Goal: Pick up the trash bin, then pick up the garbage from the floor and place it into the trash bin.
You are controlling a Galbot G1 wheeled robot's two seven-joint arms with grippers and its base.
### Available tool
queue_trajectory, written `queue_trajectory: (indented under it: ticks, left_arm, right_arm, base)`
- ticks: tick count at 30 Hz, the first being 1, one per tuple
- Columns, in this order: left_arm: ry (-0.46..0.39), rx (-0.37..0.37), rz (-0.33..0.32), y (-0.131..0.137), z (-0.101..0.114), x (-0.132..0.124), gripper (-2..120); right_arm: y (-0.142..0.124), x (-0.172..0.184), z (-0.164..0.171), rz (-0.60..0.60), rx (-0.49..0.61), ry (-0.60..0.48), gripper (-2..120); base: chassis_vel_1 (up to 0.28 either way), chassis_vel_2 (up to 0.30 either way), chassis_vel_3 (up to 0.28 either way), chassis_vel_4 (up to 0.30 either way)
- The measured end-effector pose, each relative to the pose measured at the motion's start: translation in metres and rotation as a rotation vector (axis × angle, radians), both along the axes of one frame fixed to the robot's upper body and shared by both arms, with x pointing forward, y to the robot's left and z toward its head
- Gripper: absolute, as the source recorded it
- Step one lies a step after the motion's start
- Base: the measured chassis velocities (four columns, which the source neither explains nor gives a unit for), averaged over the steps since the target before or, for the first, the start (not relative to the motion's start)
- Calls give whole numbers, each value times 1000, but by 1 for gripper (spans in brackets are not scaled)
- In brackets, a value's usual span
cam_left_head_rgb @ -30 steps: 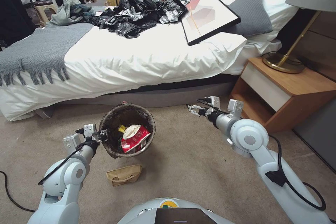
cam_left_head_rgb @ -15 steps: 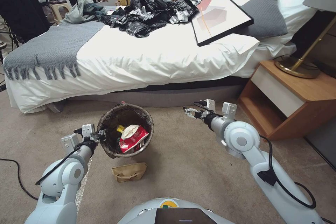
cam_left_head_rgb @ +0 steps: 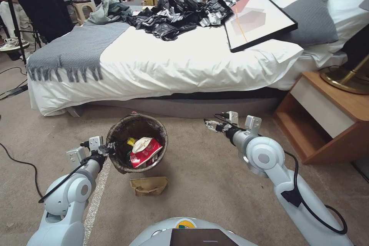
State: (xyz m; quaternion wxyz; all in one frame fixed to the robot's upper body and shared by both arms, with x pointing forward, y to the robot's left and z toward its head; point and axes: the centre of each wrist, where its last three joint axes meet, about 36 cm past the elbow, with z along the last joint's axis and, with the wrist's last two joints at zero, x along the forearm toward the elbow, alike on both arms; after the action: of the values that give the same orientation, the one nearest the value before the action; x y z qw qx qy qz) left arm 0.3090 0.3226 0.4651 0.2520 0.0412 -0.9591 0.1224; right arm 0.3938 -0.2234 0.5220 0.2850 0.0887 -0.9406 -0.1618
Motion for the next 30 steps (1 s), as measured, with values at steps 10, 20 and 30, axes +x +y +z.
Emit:
queue_trajectory:
  ticks: [10, 20, 30]
  left_arm:
    - [-2, -32, 18, 0, 0, -1, 0]
    - [1, -30, 21, 1, -2, 0, 0]
    - [6, -33, 18, 2, -5, 2, 0]
  right_arm:
    - [9, 1, -5, 29, -25, 12, 100]
    - [9, 3, -8, 27, -35, 17, 100]
    - [9, 6, -13, 24, -42, 26, 100]
  base:
    - [26, 19, 18, 21]
    - [65, 57, 68, 68]
    - [57, 57, 63, 64]
